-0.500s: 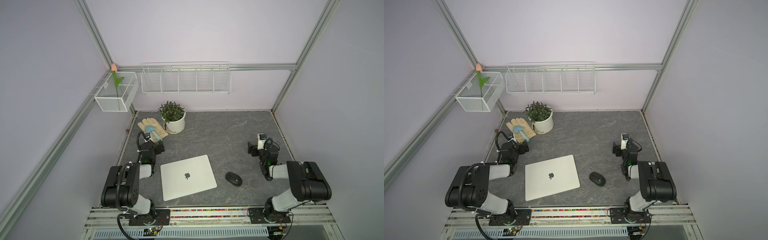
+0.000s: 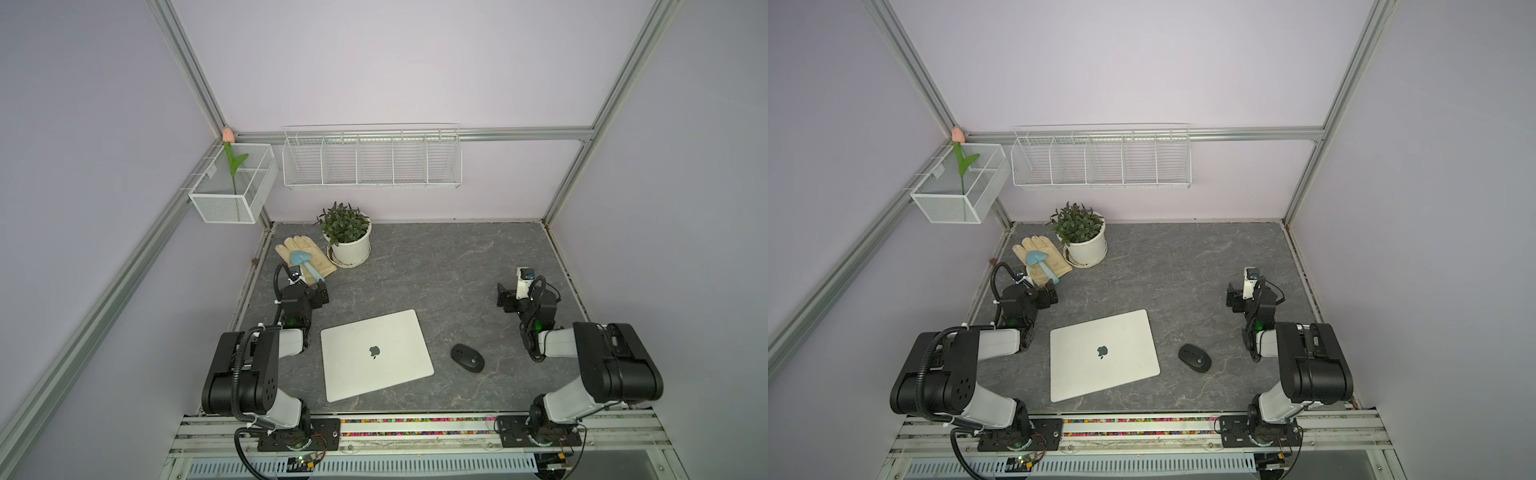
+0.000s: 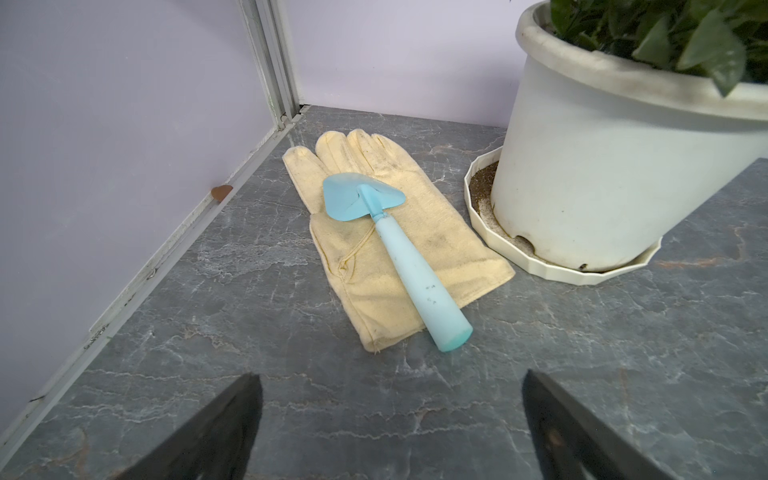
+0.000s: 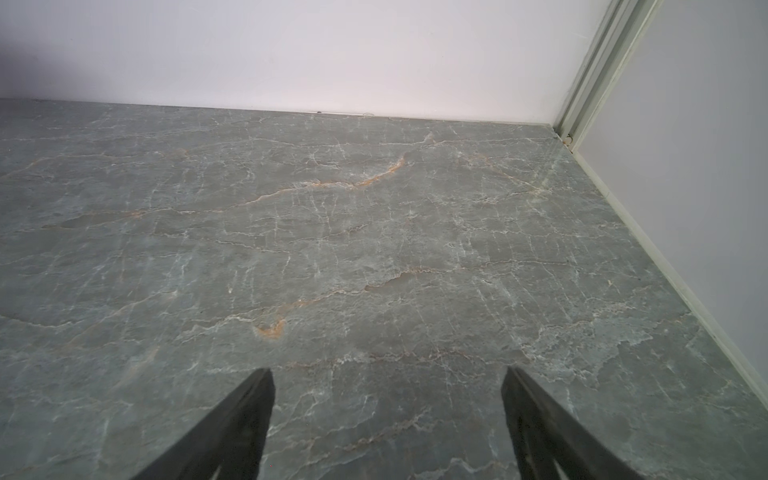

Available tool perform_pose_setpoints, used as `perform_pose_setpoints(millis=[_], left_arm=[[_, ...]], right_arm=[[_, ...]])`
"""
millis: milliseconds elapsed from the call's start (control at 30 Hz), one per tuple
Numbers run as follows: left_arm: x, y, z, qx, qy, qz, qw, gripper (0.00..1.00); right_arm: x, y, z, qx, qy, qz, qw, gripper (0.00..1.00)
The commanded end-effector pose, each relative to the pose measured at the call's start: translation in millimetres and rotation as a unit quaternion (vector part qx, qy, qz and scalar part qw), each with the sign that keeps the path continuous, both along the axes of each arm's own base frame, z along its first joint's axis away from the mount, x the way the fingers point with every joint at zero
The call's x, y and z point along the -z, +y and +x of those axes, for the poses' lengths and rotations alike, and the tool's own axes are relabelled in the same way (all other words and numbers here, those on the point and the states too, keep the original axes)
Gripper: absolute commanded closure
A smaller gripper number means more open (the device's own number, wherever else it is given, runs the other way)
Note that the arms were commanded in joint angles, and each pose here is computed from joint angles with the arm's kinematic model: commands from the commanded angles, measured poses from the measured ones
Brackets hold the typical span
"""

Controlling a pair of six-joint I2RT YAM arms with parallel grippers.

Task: Insert the wireless mouse receiver into the laptop
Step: Move the mouse to the center of the board.

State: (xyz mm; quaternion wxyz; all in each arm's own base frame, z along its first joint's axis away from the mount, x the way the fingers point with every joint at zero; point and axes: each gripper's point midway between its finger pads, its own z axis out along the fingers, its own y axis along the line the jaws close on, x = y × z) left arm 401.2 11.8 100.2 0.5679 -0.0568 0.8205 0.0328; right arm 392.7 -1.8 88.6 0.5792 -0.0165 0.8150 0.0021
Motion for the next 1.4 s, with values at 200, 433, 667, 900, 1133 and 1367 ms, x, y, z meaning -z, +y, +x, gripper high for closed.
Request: perform_pose_setpoints(millis=[200,433,667,900,1133,1367], left_arm=[[-12.0,-0.6,4.8,0.005,-0.017,0.003,1.0,0.0],[-58.1,17.3,4.8,-0.064,0.005,0.01,0.998,0.0],[-94.9,37.2,-11.2,-0.229,0.039,-0.228,0.946,0.01],[-87.0,-78.1,-6.6,0.013,0.146,-0.257,0.955,0.1],[-87.7,-183.3,-56.3,0.158,0.197,-0.129,0.959,0.02],[-81.1,-221.5,-94.9,0.214,0.221,-0.122,0.944,0.0]], right_arm=[[-6.3,-4.9,0.7,0.016,-0.011,0.005,1.0,0.11],[-44.1,-5.3,-12.1,0.026,-0.032,-0.008,0.999,0.12],[-101.5,-5.9,-37.2,0.074,-0.076,0.257,0.96,0.11],[-84.0,39.4,-91.2,0.018,0.144,0.192,0.971,0.12],[-30.8,82.7,-184.5,-0.003,0.383,0.149,0.912,0.12],[-4.0,118.9,-202.1,-0.05,0.502,0.012,0.863,0.12]])
